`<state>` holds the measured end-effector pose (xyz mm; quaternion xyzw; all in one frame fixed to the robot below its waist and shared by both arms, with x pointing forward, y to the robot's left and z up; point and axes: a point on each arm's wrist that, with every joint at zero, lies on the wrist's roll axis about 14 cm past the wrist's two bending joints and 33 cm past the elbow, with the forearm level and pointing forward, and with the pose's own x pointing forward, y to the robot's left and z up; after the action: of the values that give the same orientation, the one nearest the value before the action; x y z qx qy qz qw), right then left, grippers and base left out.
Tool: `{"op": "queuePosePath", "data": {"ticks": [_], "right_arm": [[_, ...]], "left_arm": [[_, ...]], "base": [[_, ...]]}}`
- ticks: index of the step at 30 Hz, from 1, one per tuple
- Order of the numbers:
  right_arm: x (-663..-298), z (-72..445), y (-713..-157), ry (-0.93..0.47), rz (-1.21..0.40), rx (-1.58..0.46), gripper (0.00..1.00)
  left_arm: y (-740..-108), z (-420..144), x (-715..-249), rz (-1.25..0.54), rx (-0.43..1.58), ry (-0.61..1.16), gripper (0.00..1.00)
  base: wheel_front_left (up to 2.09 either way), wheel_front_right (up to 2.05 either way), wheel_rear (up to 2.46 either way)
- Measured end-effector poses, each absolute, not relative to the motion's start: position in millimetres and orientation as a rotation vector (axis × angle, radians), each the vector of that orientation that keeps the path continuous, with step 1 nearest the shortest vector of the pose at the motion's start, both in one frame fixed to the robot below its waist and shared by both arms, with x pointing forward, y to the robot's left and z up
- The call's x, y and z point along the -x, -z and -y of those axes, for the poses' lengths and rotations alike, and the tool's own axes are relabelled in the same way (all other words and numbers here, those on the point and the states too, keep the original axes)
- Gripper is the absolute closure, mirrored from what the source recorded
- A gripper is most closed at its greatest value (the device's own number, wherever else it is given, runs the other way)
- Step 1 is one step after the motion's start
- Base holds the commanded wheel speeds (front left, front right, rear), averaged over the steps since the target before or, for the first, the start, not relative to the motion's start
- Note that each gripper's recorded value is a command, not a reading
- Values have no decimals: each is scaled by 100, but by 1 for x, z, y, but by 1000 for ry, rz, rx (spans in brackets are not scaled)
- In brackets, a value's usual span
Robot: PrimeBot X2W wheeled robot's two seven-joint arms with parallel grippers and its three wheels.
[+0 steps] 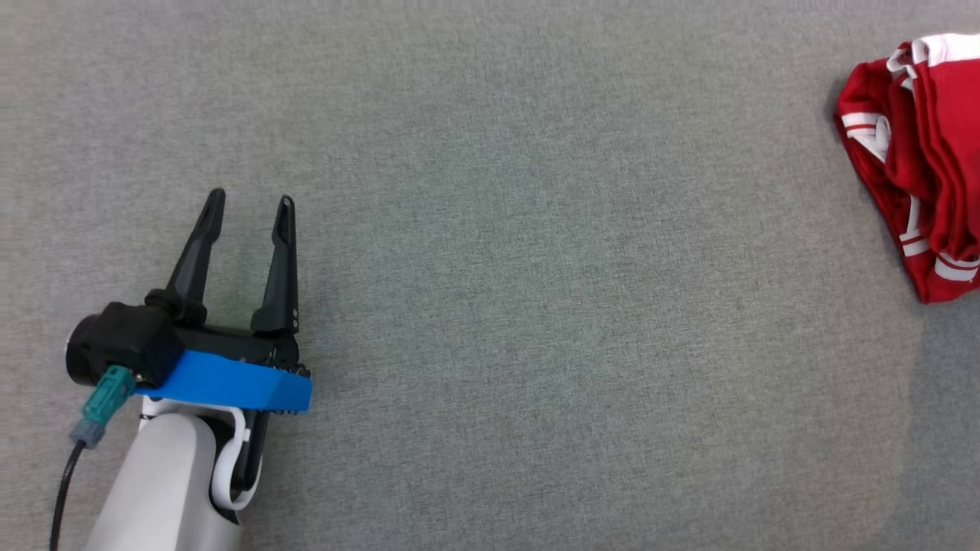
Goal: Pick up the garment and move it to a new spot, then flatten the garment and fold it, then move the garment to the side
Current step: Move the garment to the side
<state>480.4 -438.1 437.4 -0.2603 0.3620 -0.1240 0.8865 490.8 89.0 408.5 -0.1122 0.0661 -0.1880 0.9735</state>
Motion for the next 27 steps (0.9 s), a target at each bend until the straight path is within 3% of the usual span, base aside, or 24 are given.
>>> {"op": "queuePosePath", "data": {"ticks": [8,14,17,21,27], "right_arm": [[-482,411,-453,256,-562,397,0],[-477,352,-505,196,-183,221,0],[-460,319,-518,158,-77,149,0],[-438,278,-530,102,3,61,0],[-404,238,-516,48,-23,-29,0]], "left_arm": [[-425,-99,-476,-114,235,344,0],[-445,-111,-450,-89,242,298,0],[-455,-113,-438,-72,242,292,0],[-465,-118,-424,-54,244,277,0],[-475,-131,-408,-31,256,232,0]], "base": [[0,0,0],[0,0,0],[0,0,0],[0,0,0],[0,0,0]]}}
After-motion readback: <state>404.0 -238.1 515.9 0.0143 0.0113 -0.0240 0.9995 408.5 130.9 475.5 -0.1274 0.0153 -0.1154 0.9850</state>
